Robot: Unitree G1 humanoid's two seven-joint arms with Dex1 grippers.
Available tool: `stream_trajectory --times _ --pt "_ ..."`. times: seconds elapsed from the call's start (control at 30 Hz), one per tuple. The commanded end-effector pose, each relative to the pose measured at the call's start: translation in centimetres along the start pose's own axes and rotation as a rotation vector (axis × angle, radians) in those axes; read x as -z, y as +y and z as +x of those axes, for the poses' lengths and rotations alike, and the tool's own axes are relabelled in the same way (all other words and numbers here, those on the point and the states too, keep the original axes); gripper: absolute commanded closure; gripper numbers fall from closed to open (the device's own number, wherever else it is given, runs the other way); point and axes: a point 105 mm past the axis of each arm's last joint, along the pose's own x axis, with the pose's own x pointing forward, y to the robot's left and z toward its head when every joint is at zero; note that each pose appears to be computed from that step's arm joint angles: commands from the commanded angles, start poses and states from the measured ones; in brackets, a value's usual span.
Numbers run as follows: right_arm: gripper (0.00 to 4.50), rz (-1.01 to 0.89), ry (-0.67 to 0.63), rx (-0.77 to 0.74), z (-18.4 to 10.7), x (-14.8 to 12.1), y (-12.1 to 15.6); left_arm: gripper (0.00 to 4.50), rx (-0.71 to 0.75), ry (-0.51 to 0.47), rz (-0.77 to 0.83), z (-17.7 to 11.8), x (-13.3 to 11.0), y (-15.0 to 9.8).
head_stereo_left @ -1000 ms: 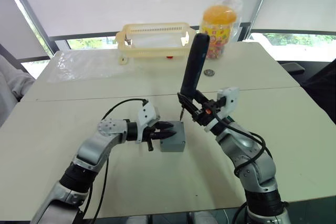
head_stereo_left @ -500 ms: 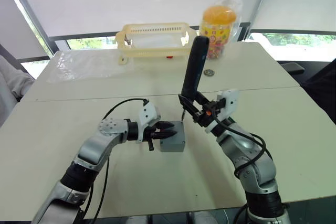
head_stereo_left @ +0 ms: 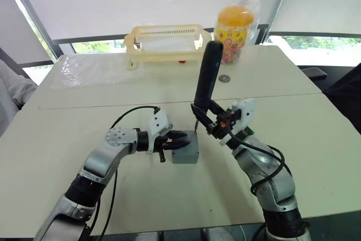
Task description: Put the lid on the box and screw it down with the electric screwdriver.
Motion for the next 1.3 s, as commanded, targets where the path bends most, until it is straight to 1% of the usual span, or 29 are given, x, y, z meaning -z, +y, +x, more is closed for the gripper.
stream_trajectory --times 0.03,0.23,0.4,0.6,0.73,0.87,1.3 --pt "2.74 -0.037 -0.043 -0.022 0.2 -0.6 0.4 3.25 -0.001 0.053 -0.037 0.0 1.5 -0.2" --pt "2.74 -0.111 0.046 -0.062 0.0 1.9 1.1 3.25 -0.008 0.072 -0.032 0.0 1.9 -0.2" --pt "2.74 -0.073 0.061 -0.025 -0.5 2.8 0.1 3.25 -0.017 0.065 -0.028 -0.1 1.7 -0.1" --pt "2.74 -0.055 0.080 -0.043 -0.8 3.7 0.4 3.25 -0.015 0.068 -0.033 -0.2 1.8 -0.2" --pt "2.74 -0.027 0.085 -0.026 -1.0 4.2 0.1 3.25 -0.019 0.070 -0.036 -0.2 1.8 -0.2" --pt "2.74 -0.050 0.119 -0.063 -1.4 5.3 0.7 3.25 -0.020 0.073 -0.039 -0.3 1.9 -0.2" --pt "2.74 -0.069 0.211 -0.081 -1.9 7.6 0.5 3.25 -0.023 0.081 -0.042 -0.4 2.0 -0.2"
